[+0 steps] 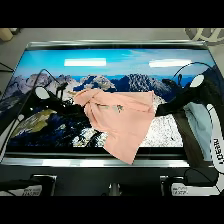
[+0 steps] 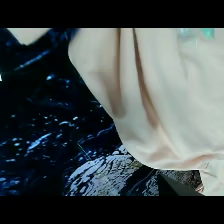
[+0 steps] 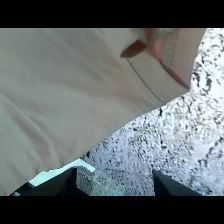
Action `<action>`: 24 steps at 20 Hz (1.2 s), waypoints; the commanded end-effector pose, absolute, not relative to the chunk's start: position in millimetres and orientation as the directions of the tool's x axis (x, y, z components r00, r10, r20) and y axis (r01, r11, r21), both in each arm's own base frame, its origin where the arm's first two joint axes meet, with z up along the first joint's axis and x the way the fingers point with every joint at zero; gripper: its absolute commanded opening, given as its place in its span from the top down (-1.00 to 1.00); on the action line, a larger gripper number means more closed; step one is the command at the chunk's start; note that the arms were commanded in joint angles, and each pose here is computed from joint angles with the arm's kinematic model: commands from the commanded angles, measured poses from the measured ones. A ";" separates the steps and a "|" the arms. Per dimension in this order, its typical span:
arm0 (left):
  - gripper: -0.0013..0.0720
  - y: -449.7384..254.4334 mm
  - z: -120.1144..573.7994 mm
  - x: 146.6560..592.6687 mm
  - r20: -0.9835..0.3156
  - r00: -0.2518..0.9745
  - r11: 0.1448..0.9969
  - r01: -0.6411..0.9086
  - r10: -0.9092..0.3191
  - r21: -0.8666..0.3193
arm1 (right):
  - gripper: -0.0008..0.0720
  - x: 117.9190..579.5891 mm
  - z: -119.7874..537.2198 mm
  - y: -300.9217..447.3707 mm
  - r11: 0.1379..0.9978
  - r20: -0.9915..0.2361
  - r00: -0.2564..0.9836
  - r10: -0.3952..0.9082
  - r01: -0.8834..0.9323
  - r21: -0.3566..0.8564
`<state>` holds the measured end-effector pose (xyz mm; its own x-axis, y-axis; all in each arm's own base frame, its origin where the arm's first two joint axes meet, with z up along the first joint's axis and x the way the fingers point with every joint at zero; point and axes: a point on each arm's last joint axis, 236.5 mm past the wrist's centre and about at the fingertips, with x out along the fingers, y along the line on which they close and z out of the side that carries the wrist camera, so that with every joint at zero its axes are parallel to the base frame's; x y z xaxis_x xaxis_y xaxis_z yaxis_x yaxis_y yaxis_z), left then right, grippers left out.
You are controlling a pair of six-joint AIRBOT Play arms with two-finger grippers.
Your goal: Fold the shirts.
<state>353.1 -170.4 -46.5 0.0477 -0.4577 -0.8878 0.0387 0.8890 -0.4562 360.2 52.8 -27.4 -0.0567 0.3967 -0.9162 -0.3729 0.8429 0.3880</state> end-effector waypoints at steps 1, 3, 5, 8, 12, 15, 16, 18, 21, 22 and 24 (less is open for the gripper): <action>-0.97 -203.0 -80.5 333.4 -0.870 -0.020 0.870 0.023 -0.492 -0.493 | -0.43 344.7 -45.5 74.6 0.826 -0.908 -0.095 0.408 -0.386 0.412; -0.97 -215.3 -90.9 340.2 -0.873 0.009 0.873 0.041 -0.487 -0.486 | -0.43 340.8 -47.8 86.2 0.813 -0.908 -0.111 0.405 -0.410 0.413; -0.97 -221.5 -96.4 346.7 -0.873 0.037 0.873 0.045 -0.487 -0.485 | -0.75 334.9 -52.7 95.7 0.803 -0.908 -0.130 0.399 -0.427 0.414; -0.64 -223.1 -102.6 351.5 -0.871 0.050 0.872 0.031 -0.489 -0.488 | -0.88 320.9 -68.8 98.8 0.808 -0.904 -0.162 0.395 -0.408 0.426; 0.31 -221.6 -100.8 375.1 -0.863 0.149 0.872 -0.015 -0.482 -0.490 | -0.87 293.0 -85.6 114.0 0.803 -0.859 -0.225 0.460 -0.308 0.511; 0.89 -221.9 -99.4 373.0 -0.863 0.142 0.871 -0.020 -0.484 -0.492 | -0.87 292.9 -100.7 123.8 0.807 -0.846 -0.181 0.502 -0.253 0.533; 0.89 -222.0 -98.0 372.1 -0.863 0.140 0.870 -0.017 -0.485 -0.492 | -0.86 294.4 -102.9 128.9 0.804 -0.836 -0.163 0.524 -0.231 0.548; 0.89 -222.4 -92.9 373.1 -0.860 0.149 0.869 -0.008 -0.488 -0.495 | -0.76 294.8 -104.6 138.6 0.791 -0.813 -0.140 0.565 -0.188 0.582; 0.89 -223.3 -78.2 375.9 -0.849 0.177 0.864 0.009 -0.497 -0.504 | 0.24 296.0 -103.1 144.4 0.776 -0.798 -0.127 0.590 -0.183 0.603; 0.89 -224.0 -68.2 378.1 -0.841 0.196 0.860 0.021 -0.503 -0.510 | 0.93 298.3 -101.5 144.2 0.777 -0.798 -0.122 0.590 -0.186 0.602; 0.89 -226.3 -27.2 387.4 -0.809 0.268 0.852 0.148 -0.523 -0.502 | 0.92 312.9 -80.2 145.6 0.745 -0.799 -0.087 0.595 -0.314 0.589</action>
